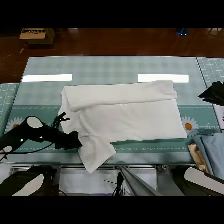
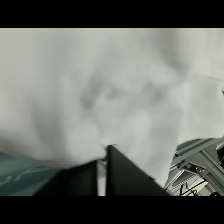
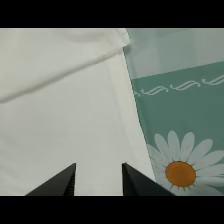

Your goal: Fold the shirts.

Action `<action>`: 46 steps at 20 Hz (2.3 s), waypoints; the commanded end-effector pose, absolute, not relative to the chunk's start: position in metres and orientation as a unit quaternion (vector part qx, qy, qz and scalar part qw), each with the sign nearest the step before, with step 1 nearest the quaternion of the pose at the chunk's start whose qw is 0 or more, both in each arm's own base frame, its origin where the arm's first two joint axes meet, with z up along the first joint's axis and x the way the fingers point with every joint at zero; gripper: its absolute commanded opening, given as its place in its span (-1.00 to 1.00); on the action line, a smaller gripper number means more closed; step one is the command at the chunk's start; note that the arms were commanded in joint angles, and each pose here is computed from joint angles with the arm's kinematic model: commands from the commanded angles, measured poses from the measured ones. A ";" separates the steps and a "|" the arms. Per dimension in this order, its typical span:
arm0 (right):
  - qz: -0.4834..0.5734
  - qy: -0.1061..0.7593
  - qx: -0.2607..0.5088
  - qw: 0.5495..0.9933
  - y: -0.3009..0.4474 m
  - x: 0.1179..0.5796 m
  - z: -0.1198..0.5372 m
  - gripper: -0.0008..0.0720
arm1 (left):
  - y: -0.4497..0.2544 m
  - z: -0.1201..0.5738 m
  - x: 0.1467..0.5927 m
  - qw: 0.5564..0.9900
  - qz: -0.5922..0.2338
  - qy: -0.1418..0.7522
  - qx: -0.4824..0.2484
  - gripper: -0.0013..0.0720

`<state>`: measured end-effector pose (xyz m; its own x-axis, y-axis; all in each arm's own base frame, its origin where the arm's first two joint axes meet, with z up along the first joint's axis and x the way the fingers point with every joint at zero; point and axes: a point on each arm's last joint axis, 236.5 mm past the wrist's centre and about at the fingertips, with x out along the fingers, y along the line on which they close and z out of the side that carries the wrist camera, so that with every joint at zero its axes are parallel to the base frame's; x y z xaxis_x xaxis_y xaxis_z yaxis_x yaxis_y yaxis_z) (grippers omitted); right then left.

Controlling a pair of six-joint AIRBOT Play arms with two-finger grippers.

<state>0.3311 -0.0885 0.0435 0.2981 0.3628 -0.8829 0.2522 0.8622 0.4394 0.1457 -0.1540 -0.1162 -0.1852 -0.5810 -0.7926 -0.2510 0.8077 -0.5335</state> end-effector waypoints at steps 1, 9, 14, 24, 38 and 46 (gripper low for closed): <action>0.037 0.596 0.260 0.759 -0.088 0.328 0.043 0.07 | -0.155 -0.135 0.151 0.584 -0.127 0.757 -0.265 -0.91; 0.041 0.650 0.318 0.689 -0.099 0.285 -0.003 0.26 | -0.152 -0.129 0.153 0.597 -0.135 0.749 -0.254 -0.92; 0.056 0.729 0.317 0.604 -0.085 0.242 -0.059 0.26 | -0.152 -0.122 0.161 0.615 -0.141 0.734 -0.253 -0.91; 0.038 0.768 0.321 0.553 -0.072 0.201 -0.089 0.35 | -0.154 -0.120 0.169 0.625 -0.140 0.722 -0.260 -0.91; 0.113 0.699 0.297 0.640 -0.028 0.268 -0.081 -0.92 | -0.157 -0.075 0.226 0.682 -0.169 0.660 -0.266 -0.92; 0.186 0.513 0.220 0.809 0.020 0.400 0.055 -0.92 | -0.153 0.068 0.338 0.819 -0.214 0.477 -0.237 -0.92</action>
